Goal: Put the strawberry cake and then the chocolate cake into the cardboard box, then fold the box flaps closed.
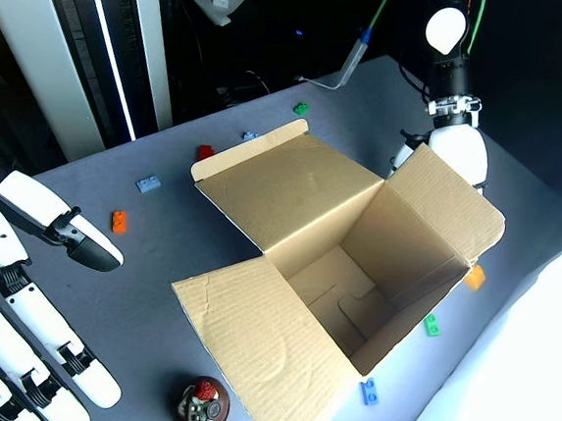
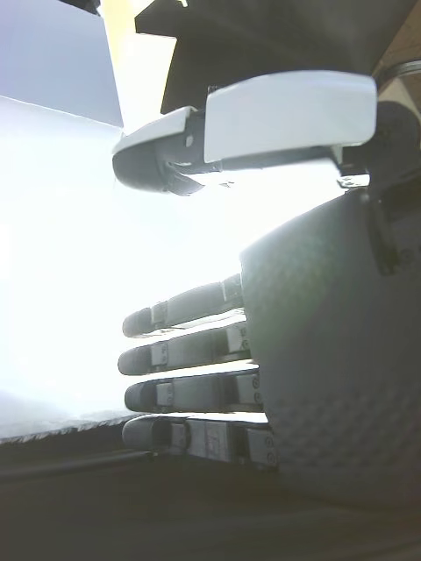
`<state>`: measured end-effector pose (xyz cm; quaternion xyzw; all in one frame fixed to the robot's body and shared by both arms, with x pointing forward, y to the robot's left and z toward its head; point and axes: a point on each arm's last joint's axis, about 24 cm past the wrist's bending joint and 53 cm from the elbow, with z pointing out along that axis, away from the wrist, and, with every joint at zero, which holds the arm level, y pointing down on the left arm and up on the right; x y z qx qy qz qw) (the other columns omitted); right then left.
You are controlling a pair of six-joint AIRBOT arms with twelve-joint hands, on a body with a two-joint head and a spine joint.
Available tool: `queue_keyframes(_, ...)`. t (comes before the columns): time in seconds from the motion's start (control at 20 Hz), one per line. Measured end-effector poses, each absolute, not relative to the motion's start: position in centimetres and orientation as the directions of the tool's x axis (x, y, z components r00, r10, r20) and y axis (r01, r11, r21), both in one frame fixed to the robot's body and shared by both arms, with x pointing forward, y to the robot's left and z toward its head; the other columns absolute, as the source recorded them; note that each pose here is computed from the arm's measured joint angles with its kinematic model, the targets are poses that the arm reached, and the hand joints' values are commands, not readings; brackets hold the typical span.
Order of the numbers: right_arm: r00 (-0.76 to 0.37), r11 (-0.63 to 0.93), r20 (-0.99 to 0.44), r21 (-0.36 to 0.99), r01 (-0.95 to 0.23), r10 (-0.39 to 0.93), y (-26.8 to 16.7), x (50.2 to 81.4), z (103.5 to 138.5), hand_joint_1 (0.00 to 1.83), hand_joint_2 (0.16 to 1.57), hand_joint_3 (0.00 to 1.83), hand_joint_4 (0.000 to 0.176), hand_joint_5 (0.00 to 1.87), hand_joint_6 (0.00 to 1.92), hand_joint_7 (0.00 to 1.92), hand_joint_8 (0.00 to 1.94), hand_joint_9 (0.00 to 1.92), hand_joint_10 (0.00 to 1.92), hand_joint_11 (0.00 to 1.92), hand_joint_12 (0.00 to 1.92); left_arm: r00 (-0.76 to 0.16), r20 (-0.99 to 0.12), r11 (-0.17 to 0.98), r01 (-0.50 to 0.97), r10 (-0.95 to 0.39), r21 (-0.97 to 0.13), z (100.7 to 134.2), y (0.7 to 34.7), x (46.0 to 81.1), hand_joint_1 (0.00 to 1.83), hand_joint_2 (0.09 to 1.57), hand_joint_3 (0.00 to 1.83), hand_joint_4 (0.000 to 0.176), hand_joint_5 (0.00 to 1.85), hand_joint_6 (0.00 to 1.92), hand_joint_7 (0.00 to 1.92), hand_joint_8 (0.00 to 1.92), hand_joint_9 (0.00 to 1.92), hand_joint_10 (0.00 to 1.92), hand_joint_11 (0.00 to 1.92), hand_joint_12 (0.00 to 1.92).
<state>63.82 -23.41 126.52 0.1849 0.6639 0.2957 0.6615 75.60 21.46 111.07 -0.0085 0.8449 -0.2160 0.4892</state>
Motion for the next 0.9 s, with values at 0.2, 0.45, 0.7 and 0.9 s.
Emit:
queue_keyframes(0.2,-0.054,0.755,-0.767,0.639,-0.143,0.639,-23.5,63.8,126.5,0.16,1.17,0.0,0.0,0.13,0.0,0.14,0.0,0.12,0.01,0.0,0.41,-0.506,-0.832,0.916,0.179,-0.227,-0.359,110.9,22.4,76.3,0.96,0.98,0.01,0.033,0.0,0.0,0.0,0.0,0.0,0.0,0.0,0.19)
queue_keyframes(0.45,-0.054,0.757,-0.769,0.637,-0.146,0.637,-23.4,63.8,126.6,0.11,1.19,0.0,0.0,0.12,0.0,0.13,0.0,0.1,0.0,0.0,0.35,-0.524,-0.825,0.92,0.177,-0.212,-0.348,109.8,22.4,76.0,0.96,1.02,0.01,0.024,0.0,0.0,0.0,0.0,0.0,0.0,0.0,0.17)
queue_keyframes(0.7,-0.054,0.757,-0.769,0.637,-0.146,0.637,-23.4,63.8,126.6,0.11,1.2,0.0,0.0,0.12,0.0,0.12,0.0,0.1,0.0,0.0,0.33,-0.521,-0.827,0.923,0.173,-0.211,-0.345,109.3,22.2,76.2,0.95,1.03,0.0,0.02,0.0,0.0,0.0,0.0,0.0,0.0,0.0,0.18)
queue_keyframes(0.9,-0.054,0.756,-0.768,0.638,-0.145,0.638,-23.5,63.8,126.5,0.11,1.2,0.0,0.0,0.14,0.0,0.13,0.0,0.12,0.0,0.0,0.42,-0.515,-0.83,0.924,0.168,-0.214,-0.343,109.1,22.1,76.7,0.95,1.03,0.0,0.025,0.0,0.0,0.01,0.0,0.01,0.0,0.0,0.21)
